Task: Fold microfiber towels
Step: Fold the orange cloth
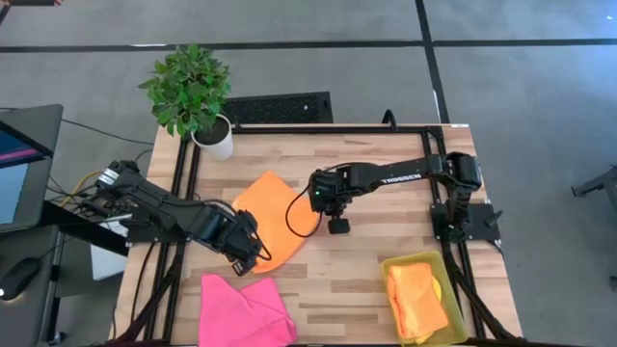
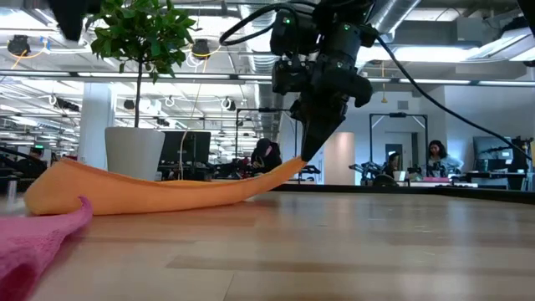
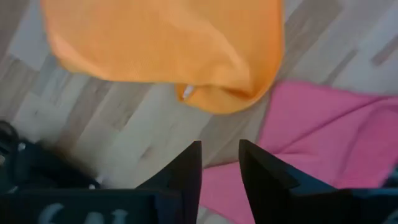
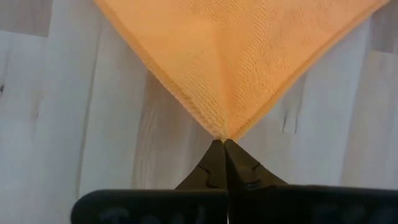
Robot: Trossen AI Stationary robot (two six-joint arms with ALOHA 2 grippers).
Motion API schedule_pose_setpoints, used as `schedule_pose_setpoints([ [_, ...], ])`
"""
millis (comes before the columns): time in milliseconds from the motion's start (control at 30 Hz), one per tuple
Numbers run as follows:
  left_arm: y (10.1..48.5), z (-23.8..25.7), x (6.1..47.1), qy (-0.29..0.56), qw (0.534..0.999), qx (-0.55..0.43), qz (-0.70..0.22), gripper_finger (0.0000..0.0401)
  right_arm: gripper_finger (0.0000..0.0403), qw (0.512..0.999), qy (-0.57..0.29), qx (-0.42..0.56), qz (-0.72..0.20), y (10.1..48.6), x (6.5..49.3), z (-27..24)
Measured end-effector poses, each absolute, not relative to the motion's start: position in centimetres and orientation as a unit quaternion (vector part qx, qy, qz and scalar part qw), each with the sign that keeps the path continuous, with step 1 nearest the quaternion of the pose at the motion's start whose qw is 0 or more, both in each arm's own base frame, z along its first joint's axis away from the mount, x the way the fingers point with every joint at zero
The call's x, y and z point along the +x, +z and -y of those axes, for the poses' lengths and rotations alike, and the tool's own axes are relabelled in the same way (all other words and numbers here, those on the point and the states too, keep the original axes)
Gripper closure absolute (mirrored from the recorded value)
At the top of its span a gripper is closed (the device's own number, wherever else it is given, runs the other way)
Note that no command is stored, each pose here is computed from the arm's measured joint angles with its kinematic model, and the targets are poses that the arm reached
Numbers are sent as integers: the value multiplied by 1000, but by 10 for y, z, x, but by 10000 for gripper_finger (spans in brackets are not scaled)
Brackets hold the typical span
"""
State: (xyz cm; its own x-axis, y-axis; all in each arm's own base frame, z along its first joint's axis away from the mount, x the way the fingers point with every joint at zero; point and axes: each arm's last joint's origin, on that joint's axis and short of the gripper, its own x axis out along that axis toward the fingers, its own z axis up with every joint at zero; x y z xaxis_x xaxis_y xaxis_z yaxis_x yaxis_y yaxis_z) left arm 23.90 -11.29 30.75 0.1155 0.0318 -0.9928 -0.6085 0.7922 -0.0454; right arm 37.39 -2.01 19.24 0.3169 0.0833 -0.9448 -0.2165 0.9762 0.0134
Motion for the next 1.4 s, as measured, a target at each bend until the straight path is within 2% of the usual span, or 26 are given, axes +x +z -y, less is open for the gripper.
schedule_pose_setpoints([
  [100,283,119,242,164,718,-208,-644,304,400,809,90,-55,-578,192,374,23],
  [233,261,125,252,63,754,-176,-630,311,400,809,91,-57,-578,192,373,24],
  [333,246,127,256,-10,784,-119,-610,314,400,809,91,-56,-577,193,373,25],
  [467,228,126,254,-81,791,-24,-606,313,400,812,90,-57,-574,193,374,25],
  [600,212,123,248,-102,778,31,-619,313,400,812,90,-57,-574,193,374,25],
  [867,188,121,247,-149,795,111,-577,312,400,817,88,-56,-568,194,376,25],
  [1100,181,120,249,-169,798,139,-561,312,399,817,86,-53,-568,194,375,27],
  [1400,161,120,253,-197,765,161,-592,312,399,819,74,-43,-567,195,375,35],
])
